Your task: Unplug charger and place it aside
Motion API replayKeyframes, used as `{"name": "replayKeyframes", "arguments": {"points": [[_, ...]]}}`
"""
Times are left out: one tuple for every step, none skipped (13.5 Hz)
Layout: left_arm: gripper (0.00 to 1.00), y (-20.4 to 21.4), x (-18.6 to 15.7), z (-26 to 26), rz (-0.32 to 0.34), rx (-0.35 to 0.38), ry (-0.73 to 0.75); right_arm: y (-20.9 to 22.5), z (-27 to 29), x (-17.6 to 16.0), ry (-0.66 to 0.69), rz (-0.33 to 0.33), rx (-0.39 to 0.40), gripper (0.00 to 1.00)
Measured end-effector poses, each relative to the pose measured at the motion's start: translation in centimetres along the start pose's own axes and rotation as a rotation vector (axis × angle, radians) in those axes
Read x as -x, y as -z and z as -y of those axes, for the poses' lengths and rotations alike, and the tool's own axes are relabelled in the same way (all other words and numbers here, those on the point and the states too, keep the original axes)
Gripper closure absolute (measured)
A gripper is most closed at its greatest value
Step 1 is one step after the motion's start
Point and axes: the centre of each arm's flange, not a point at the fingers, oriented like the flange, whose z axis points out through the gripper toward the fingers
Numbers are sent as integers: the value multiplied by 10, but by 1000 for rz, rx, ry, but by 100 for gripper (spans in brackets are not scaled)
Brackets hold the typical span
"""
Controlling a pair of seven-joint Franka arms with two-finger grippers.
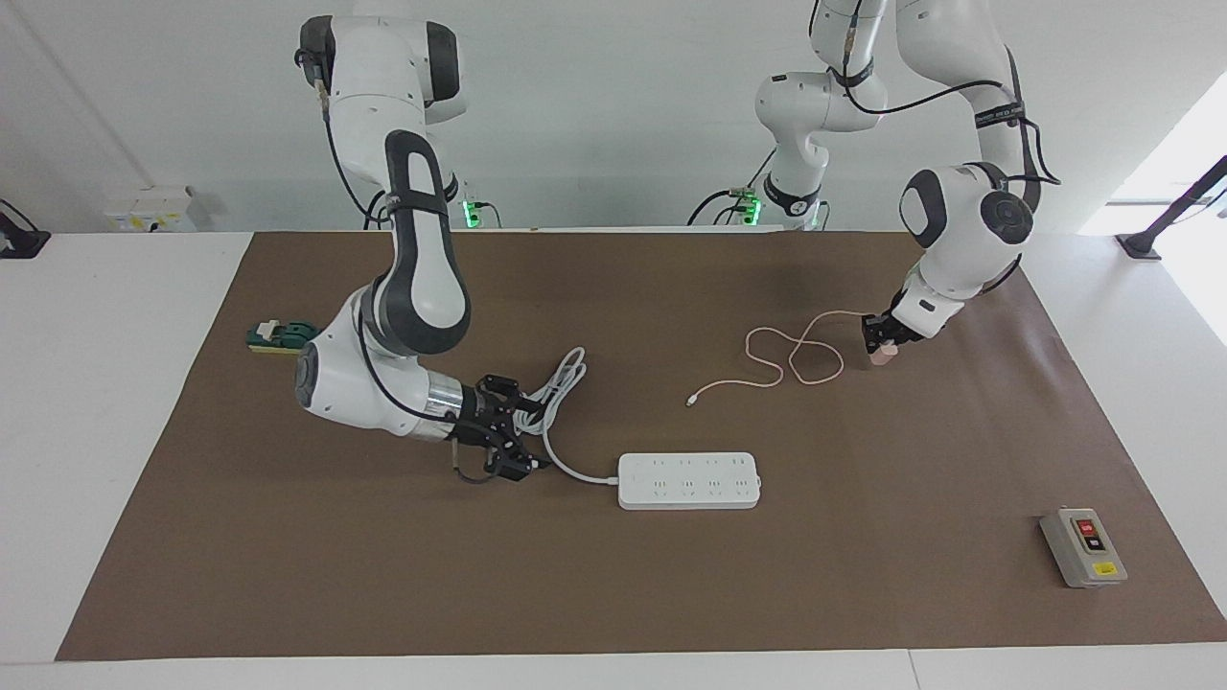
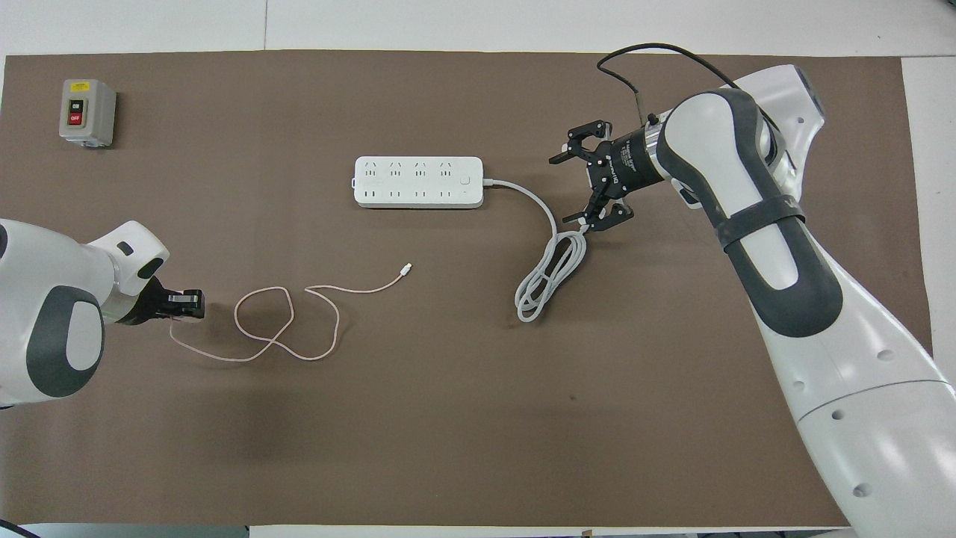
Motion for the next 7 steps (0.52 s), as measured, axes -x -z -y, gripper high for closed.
{"name": "replayKeyframes", "arguments": {"points": [[62,0,1,10,0,-9,11,19,-5,-1,34,-38,13,0],[52,2,3,28,-1,-25,28,36,-10,1,79,-83,29,0],[39,4,6,52,-5,-36,53,52,-15,6,134,-133,51,0],[29,8,8,75,-12,-36,73,66,-20,11,186,-171,74,0],[15,15,10,94,-24,-34,89,82,-26,15,239,-199,96,0],[2,22,9,106,-39,-34,102,99,-33,14,289,-222,116,0],[0,31,6,112,-54,-36,109,118,-41,11,349,-249,139,0]]}}
